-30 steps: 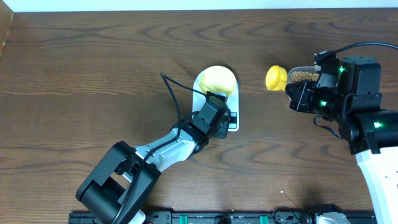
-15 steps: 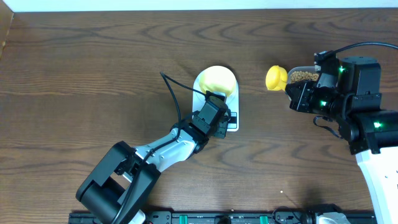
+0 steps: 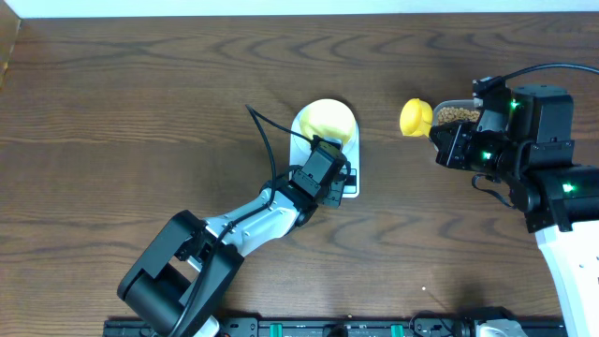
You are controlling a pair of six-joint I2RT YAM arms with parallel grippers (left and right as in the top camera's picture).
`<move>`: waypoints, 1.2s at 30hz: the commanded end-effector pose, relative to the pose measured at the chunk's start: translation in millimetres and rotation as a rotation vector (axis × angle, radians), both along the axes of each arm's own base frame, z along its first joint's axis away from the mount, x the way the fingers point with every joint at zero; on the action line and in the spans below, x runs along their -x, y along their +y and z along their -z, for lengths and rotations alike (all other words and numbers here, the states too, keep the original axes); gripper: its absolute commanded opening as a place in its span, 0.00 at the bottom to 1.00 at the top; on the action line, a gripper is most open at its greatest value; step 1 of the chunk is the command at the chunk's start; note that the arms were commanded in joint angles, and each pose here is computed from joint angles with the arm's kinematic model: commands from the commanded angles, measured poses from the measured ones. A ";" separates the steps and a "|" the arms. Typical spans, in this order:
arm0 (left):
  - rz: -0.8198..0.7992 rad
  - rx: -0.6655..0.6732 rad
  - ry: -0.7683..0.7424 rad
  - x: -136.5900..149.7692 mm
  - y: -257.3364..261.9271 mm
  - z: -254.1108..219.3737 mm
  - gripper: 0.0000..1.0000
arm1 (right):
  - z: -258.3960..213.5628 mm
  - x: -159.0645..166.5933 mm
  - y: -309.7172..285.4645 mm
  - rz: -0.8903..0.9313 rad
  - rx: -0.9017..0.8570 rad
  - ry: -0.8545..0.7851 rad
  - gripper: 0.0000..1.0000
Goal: Scoop item into bowl and weigh 50g on scale
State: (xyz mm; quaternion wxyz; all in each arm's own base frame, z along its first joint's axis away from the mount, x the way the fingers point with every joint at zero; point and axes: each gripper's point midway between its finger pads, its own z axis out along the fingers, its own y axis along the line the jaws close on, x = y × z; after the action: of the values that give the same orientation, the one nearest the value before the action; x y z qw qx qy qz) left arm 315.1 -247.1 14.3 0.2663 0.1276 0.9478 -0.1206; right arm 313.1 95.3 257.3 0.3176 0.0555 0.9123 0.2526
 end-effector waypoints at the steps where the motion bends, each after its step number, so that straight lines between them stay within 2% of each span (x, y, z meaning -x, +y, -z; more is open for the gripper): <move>1: -0.030 -0.152 0.104 23.4 35.7 45.5 0.07 | -12.5 -1.0 -1.2 -0.008 0.003 -0.038 0.01; 17: -0.031 -0.198 0.162 32.9 43.5 68.3 0.07 | -12.0 -0.5 -1.3 -0.008 0.004 -0.035 0.01; 36: -0.062 -0.256 0.215 45.1 58.4 73.9 0.07 | -9.8 1.7 -1.5 -0.010 0.006 -0.023 0.01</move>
State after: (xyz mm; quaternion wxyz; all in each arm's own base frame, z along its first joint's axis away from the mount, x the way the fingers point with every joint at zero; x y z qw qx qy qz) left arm 313.1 -244.7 8.5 0.2471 0.1265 0.9551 -0.1031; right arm 311.1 95.2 255.5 0.3123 0.0566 0.9143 0.2518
